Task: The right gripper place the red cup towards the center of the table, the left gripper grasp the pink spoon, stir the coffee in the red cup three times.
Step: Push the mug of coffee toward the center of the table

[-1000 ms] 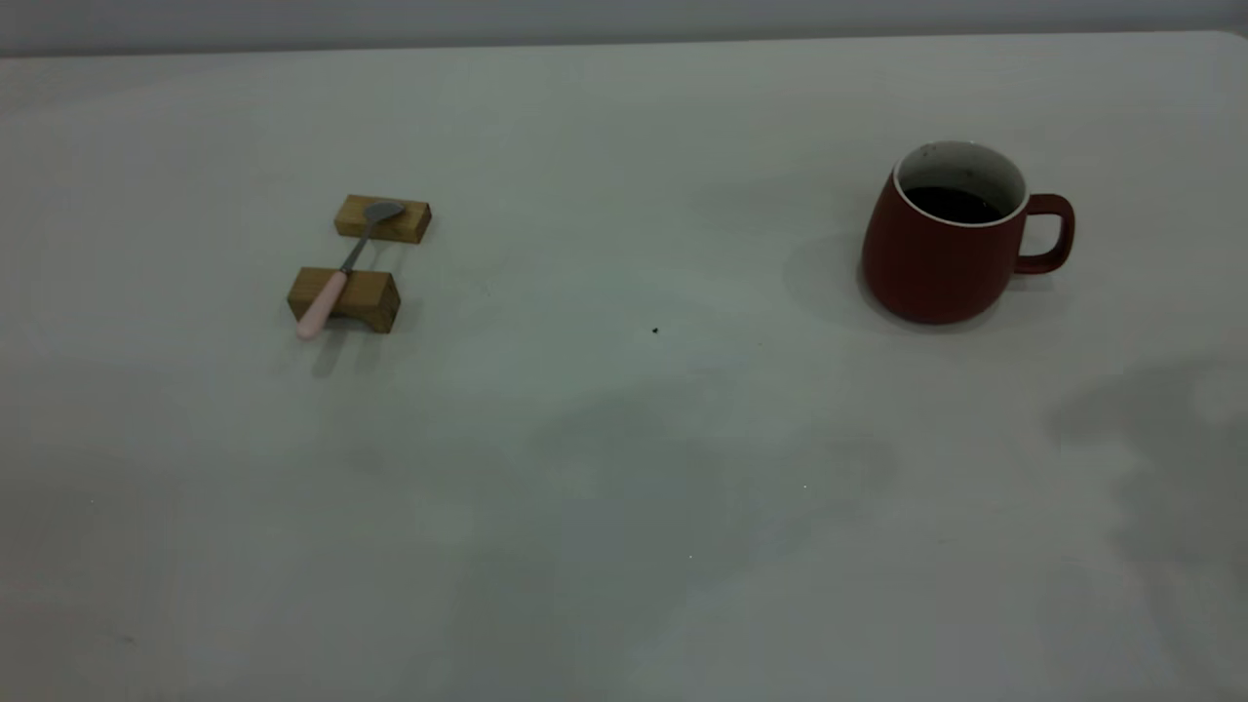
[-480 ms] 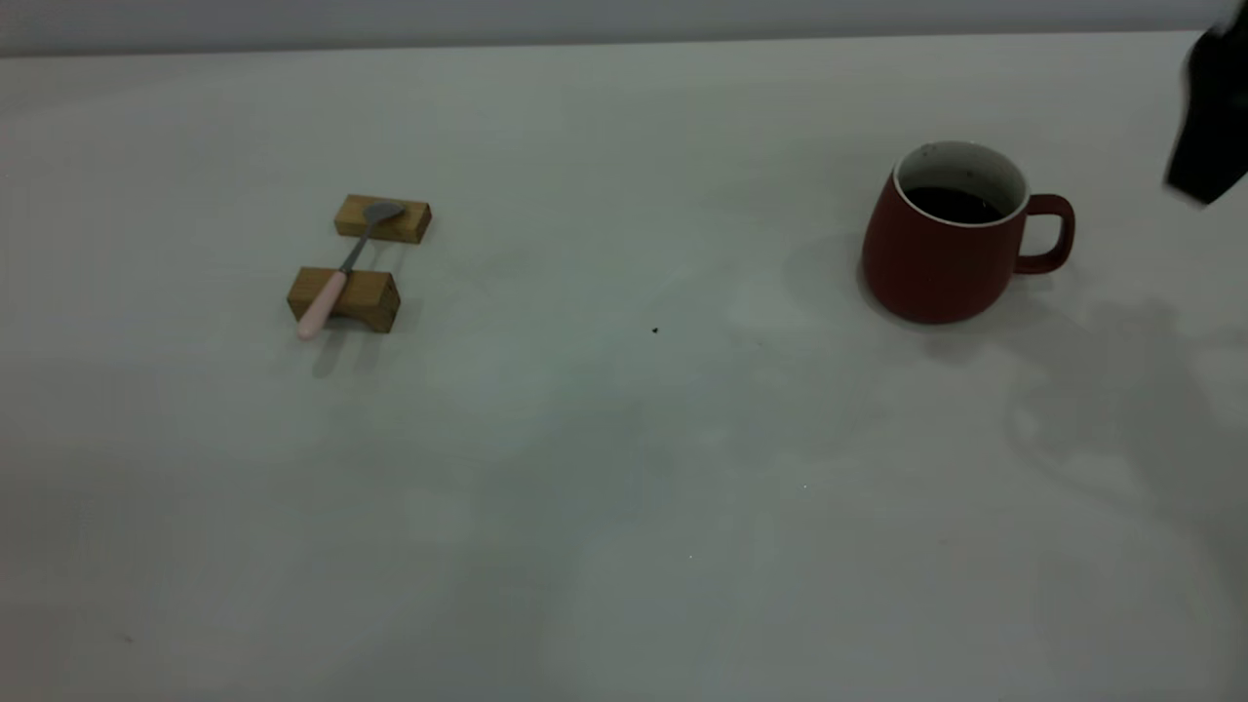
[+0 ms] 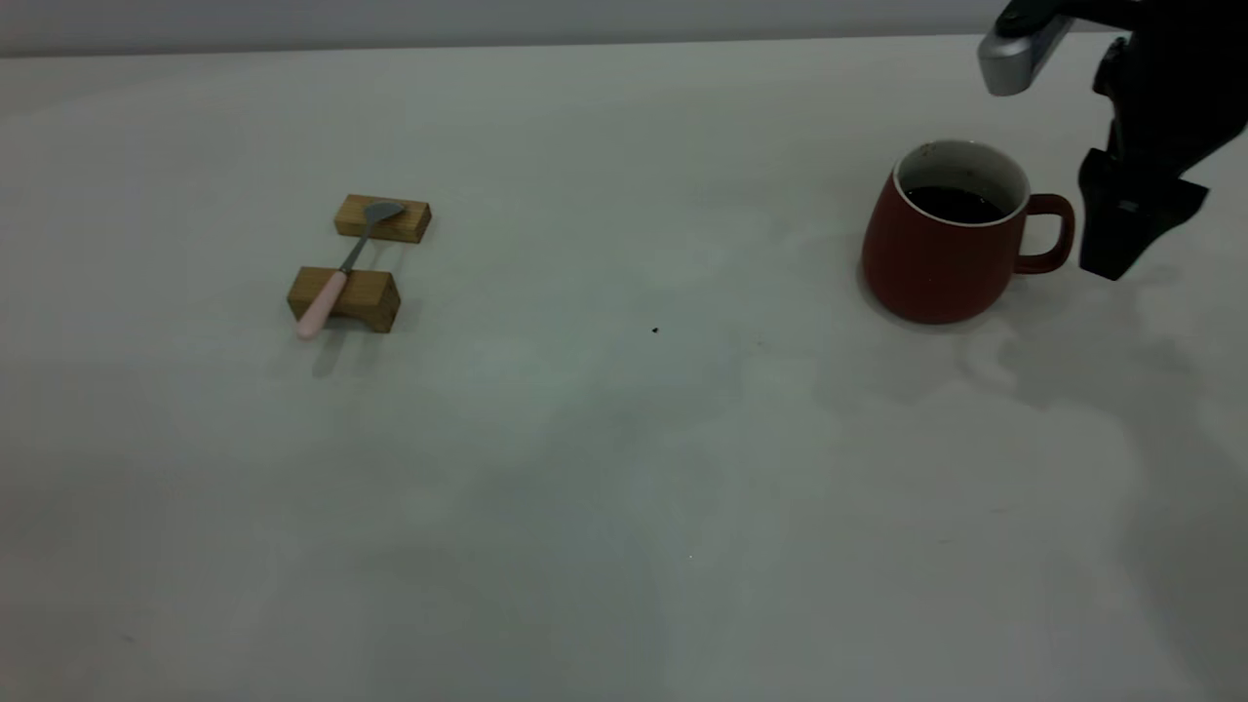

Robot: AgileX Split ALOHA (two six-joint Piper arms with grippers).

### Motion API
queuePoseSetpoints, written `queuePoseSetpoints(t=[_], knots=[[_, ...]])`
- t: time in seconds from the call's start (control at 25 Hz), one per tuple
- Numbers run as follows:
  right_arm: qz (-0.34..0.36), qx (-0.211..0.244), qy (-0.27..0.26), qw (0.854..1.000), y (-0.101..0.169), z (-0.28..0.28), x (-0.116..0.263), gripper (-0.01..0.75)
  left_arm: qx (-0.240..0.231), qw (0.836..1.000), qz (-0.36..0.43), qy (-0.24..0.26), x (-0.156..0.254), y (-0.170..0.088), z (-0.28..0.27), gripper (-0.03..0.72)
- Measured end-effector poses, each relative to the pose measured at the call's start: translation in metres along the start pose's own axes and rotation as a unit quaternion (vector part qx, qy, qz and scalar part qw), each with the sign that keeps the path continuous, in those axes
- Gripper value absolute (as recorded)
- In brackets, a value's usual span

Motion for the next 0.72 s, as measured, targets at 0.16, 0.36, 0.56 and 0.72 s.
queuePoseSetpoints(t=[0.16,0.36,0.56,0.72], knots=[[-0.015,0.011,-0.004,1.0,-0.009,0.008,-0.011,0.686,0.0,1.0,0.0,0.0,0.0,0.0,0.0,0.389],[-0.033,0.012,-0.004,0.999,-0.015,0.021,-0.019,0.682,0.0,1.0,0.001,0.0,0.0,0.0,0.0,0.389],[-0.052,0.012,-0.005,0.999,-0.016,0.027,-0.026,0.675,0.0,1.0,0.001,0.0,0.0,0.0,0.0,0.389],[-0.078,0.008,-0.005,0.997,-0.005,0.03,-0.032,0.666,0.0,1.0,0.001,0.0,0.0,0.0,0.0,0.389]])
Point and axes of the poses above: a point on each arm's last joint axis where the gripper is mounted, z pointing out along that axis toward the gripper, y along the wrist's bending axis when the last joint is at zero, x = y × z, the point moved 1 cm from there along z, pointing out along that axis toward the gripper, and after that the axes turned 15 degrees about z, right-handed, at the moved point
